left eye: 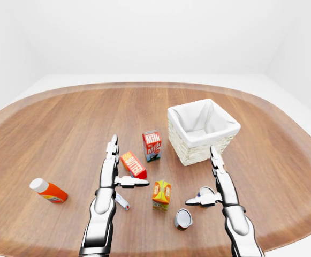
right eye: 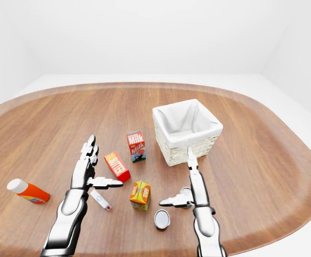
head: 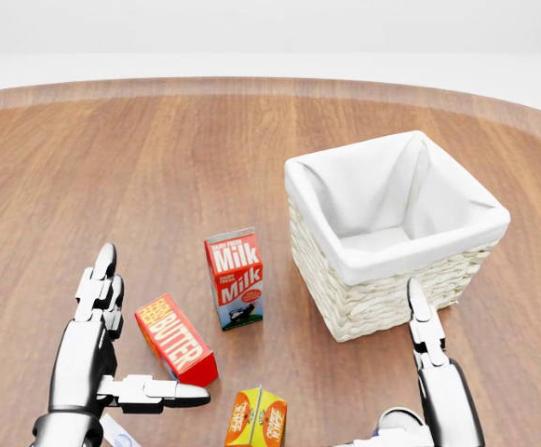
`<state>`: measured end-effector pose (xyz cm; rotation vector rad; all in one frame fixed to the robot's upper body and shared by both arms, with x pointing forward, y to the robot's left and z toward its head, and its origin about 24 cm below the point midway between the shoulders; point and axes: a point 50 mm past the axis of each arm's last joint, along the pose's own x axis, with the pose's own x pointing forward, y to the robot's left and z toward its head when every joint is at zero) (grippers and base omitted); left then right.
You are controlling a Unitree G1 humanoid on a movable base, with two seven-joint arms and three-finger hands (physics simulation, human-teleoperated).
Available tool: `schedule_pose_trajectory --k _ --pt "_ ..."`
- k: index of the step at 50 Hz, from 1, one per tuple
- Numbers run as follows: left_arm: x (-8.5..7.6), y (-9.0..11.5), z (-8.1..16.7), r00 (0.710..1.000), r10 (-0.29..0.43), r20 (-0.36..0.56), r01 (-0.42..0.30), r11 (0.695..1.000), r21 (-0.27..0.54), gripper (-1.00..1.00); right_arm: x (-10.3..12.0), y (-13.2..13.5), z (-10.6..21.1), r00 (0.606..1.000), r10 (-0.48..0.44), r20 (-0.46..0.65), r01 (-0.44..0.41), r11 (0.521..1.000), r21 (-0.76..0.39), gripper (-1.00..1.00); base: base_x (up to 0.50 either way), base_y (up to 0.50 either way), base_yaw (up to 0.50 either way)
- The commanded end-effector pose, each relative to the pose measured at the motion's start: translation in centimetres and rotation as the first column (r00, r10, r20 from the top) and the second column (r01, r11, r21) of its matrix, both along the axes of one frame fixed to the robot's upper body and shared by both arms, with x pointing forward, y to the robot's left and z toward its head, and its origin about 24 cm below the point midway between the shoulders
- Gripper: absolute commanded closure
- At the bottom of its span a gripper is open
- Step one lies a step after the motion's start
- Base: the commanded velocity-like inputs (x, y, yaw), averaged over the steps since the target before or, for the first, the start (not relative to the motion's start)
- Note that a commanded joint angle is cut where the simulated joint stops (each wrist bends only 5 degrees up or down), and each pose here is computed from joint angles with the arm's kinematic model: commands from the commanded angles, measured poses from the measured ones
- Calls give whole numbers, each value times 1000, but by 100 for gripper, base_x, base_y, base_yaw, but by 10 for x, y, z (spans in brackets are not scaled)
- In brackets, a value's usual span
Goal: Pick up the alphabet soup and the tomato sauce, and put them in the basket.
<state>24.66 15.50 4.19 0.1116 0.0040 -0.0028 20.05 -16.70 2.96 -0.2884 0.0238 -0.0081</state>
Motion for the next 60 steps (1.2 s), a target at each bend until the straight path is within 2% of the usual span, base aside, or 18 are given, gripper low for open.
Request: schedule_pose_trajectory --k 1,4,7,9,14,16,19,24,26,29,35,42,46,51,52,54,57,60 --pt "1 0 0 1000 -10 6 10 1000 -16 -100 -13 -4 0 999 -37 -7 35 982 -184 -100 0 0 0" --pt "1 0 0 1000 -10 6 10 1000 -17 -100 -14 -6 3 998 -56 9 57 969 -241 -100 0 0 0" --pt "1 0 0 1000 -9 5 9 1000 -17 -100 -15 -13 -14 993 -117 -28 102 941 -323 -100 0 0 0" --pt "1 0 0 1000 -9 5 9 1000 -17 -100 -15 -11 -6 995 -100 -5 93 942 -323 -100 0 0 0" --pt "1 0 0 1000 -8 2 8 1000 -18 -100 -18 -15 -11 991 -135 -4 121 905 -408 -100 0 0 0" --pt "1 0 0 1000 -8 1 8 1000 -18 -100 -19 -13 8 993 -106 49 117 903 -413 -100 0 0 0" --pt "1 0 0 1000 -7 0 7 1000 -19 -100 -21 -13 15 993 -100 70 120 898 -424 -100 0 0 0" --pt "2 0 0 1000 -5 -1 5 1000 -21 -100 -23 -12 21 992 -85 89 118 859 -498 -100 0 0 0" --pt "2 0 0 1000 -5 -2 5 1000 -21 -100 -24 -14 14 992 -98 75 123 825 -552 -100 0 0 0" --pt "2 0 0 1000 -5 -3 4 1000 -22 -100 -26 -11 25 994 -60 93 104 795 -598 -100 0 0 0" --pt "2 0 0 1000 -5 -4 4 1000 -22 -100 -25 -12 33 991 -50 125 122 724 -679 -100 0 0 0" --pt "2 0 -1 1000 -4 -6 3 1000 -20 -100 -24 -17 25 993 -53 106 115 626 -771 -100 0 0 0" --pt "2 0 -2 1000 -4 -6 3 1000 -20 -100 -24 -18 25 993 -53 104 115 591 -798 -100 0 0 0" --pt "2 0 -1 1000 -4 -6 3 1000 -19 -100 -27 -19 25 994 -47 101 111 524 -845 -100 0 0 0" --pt "2 0 -2 1000 -4 -6 3 1000 -19 -100 -27 -19 22 993 -47 107 117 495 -861 -100 0 0 0" --pt "2 0 -1 1000 -4 -6 3 1000 -19 -100 -27 -18 20 994 -42 99 107 480 -871 -100 0 0 0" --pt "2 0 -2 1000 -4 -6 3 1000 -18 -100 -31 -16 9 995 -24 95 97 414 -905 -100 0 0 0" --pt "2 0 -2 1000 -3 -7 3 1000 -18 -100 -31 -14 12 995 -4 96 90 389 -917 -100 0 0 0"
